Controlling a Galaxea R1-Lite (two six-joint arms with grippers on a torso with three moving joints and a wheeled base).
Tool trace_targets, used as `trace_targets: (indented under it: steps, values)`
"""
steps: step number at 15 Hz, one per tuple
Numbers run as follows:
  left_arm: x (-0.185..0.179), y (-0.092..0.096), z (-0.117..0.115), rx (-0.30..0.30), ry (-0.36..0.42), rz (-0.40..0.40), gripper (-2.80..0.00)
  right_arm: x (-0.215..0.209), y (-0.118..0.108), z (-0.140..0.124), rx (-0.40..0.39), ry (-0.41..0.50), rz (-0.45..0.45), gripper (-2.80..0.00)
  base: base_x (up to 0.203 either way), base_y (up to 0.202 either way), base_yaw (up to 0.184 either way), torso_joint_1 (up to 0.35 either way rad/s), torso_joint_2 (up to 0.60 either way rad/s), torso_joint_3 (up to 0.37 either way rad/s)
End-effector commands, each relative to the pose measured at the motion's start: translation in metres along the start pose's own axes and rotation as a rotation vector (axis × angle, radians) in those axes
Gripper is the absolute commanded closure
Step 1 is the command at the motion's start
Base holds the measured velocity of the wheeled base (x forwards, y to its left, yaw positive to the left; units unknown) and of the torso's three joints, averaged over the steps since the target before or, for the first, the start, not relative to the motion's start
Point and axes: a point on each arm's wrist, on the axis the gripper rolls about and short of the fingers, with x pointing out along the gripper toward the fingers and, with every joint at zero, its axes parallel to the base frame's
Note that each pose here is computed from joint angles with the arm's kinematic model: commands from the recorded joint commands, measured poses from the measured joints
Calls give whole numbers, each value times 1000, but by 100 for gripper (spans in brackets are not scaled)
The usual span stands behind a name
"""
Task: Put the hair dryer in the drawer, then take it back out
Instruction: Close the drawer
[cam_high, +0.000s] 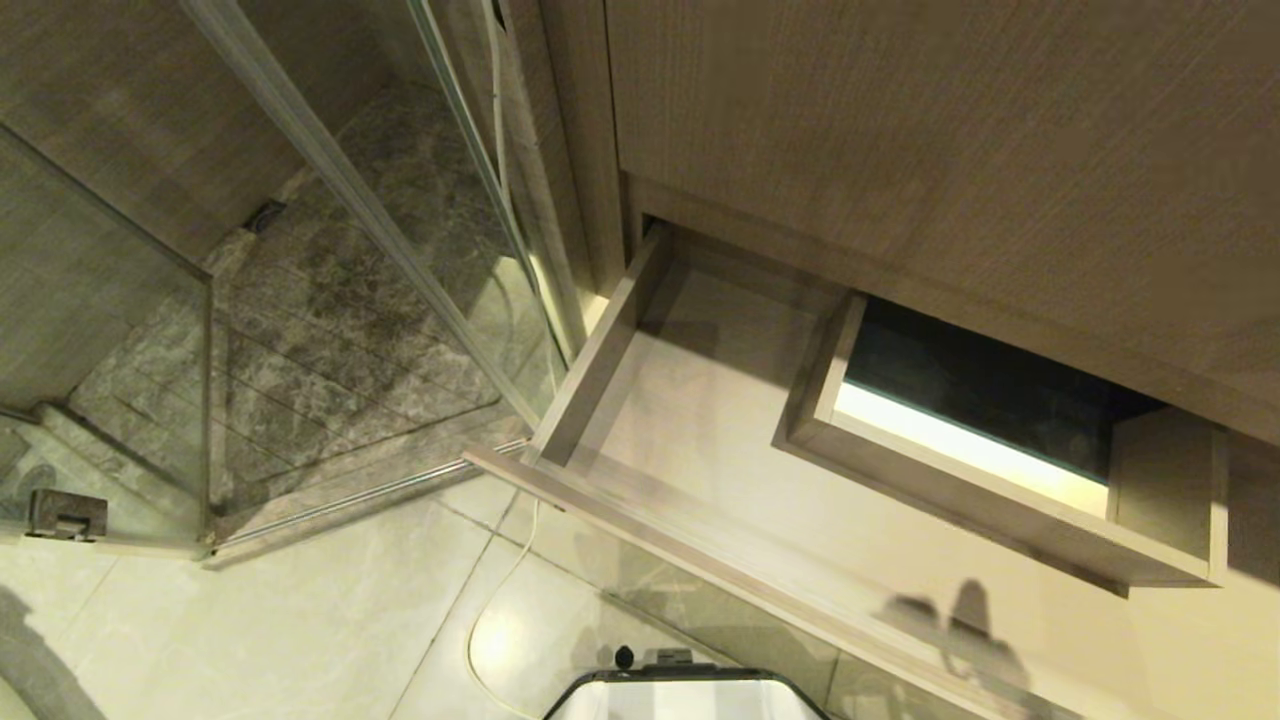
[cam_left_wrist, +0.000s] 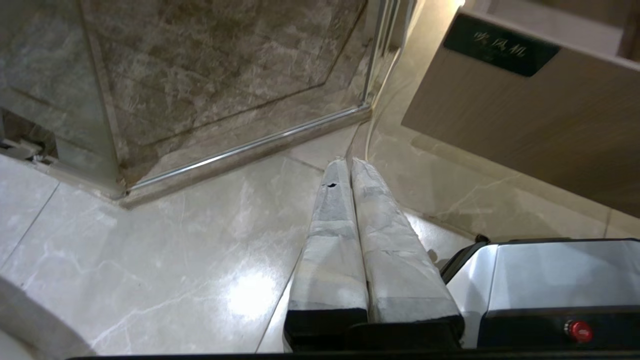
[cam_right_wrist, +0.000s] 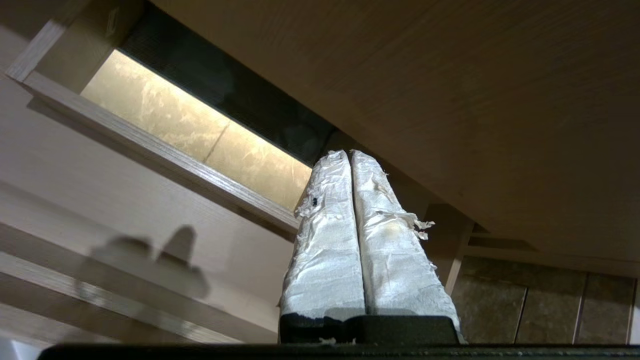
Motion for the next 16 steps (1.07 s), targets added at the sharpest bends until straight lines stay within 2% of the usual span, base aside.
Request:
trace_targets:
  steps: [1, 12, 13, 16]
  values:
    - [0, 0, 0, 0, 1, 1, 0, 0, 0, -1, -5, 9, -5, 0, 0, 0, 0, 72, 55, 66]
    - [0, 0, 0, 0, 1, 1, 0, 0, 1, -2, -9, 19, -2, 0, 0, 0, 0, 16, 14, 22]
    - [0, 0, 0, 0, 0, 1, 0, 0, 1, -2, -8, 14, -3, 0, 0, 0, 0, 179, 8, 123]
    - [0, 0, 0, 0, 1, 1, 0, 1, 2, -4, -13, 22, -1, 0, 0, 0, 0, 306, 14, 460]
